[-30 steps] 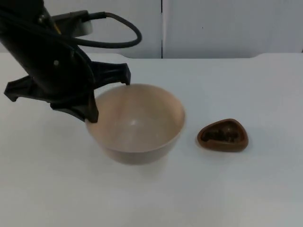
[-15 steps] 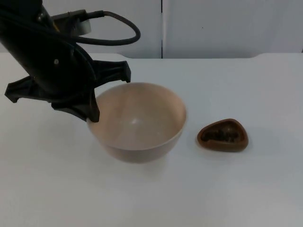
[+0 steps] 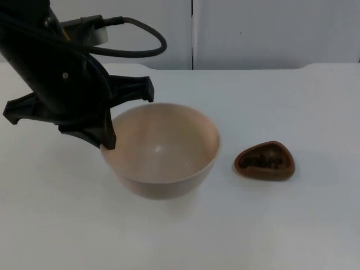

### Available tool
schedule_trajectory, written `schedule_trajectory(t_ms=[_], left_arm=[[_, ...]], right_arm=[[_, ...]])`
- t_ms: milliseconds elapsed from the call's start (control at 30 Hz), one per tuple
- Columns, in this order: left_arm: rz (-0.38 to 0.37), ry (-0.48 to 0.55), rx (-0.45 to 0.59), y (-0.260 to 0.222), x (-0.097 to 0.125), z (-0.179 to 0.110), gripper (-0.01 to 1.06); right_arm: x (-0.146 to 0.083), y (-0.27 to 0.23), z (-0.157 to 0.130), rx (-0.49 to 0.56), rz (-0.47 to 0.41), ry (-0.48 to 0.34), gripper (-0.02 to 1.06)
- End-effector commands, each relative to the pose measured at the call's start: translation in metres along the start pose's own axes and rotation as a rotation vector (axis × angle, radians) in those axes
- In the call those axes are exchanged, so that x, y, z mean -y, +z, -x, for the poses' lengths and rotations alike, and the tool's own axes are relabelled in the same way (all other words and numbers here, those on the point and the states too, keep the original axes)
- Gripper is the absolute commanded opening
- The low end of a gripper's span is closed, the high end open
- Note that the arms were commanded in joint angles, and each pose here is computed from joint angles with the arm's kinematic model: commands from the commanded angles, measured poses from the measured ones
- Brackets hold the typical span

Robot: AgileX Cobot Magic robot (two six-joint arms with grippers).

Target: Pick up the bowl with the left hand and pour the coffee beans from the cup into the bowl with the right hand.

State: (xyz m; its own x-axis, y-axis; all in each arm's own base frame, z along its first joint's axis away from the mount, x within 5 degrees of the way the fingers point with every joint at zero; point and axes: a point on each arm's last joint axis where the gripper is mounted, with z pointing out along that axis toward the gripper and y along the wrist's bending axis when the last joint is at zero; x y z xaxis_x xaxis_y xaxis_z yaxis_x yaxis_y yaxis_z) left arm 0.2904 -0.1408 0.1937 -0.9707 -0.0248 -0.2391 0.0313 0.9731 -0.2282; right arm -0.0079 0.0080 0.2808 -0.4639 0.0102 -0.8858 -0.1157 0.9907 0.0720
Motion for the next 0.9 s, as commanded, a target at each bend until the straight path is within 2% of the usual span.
schedule_trajectory(t_ms=[0, 300, 467, 600, 633, 733, 767, 867], left_arm=[[-0.009, -0.006, 0.012, -0.003, 0.0, 0.001, 0.0], [-0.015, -0.015, 0.008, -0.002, 0.0, 0.0, 0.0], [-0.017, -0.017, 0.015, -0.002, 0.001, 0.001, 0.0], [-0.023, -0.018, 0.033, -0.002, 0.001, 0.003, 0.0], [-0.023, -0.018, 0.033, -0.002, 0.001, 0.003, 0.0], [-0.023, -0.018, 0.033, -0.002, 0.001, 0.003, 0.0], [-0.023, -0.018, 0.033, -0.002, 0.001, 0.003, 0.0], [-0.023, -0.018, 0.033, -0.002, 0.001, 0.003, 0.0]], right_arm=[[0.0, 0.0, 0.0, 0.013, -0.004, 0.003, 1.05], [-0.001, -0.005, 0.009, 0.047, -0.003, 0.002, 1.05], [-0.001, 0.003, 0.035, -0.021, -0.006, 0.009, 1.05], [0.0, 0.022, 0.071, -0.078, -0.01, -0.015, 1.05], [0.0, 0.022, 0.071, -0.078, -0.01, -0.015, 1.05], [0.002, 0.05, 0.105, -0.15, -0.014, -0.007, 1.05], [0.002, 0.05, 0.105, -0.15, -0.014, -0.007, 1.05], [0.003, 0.079, 0.13, -0.224, -0.006, -0.011, 1.05]])
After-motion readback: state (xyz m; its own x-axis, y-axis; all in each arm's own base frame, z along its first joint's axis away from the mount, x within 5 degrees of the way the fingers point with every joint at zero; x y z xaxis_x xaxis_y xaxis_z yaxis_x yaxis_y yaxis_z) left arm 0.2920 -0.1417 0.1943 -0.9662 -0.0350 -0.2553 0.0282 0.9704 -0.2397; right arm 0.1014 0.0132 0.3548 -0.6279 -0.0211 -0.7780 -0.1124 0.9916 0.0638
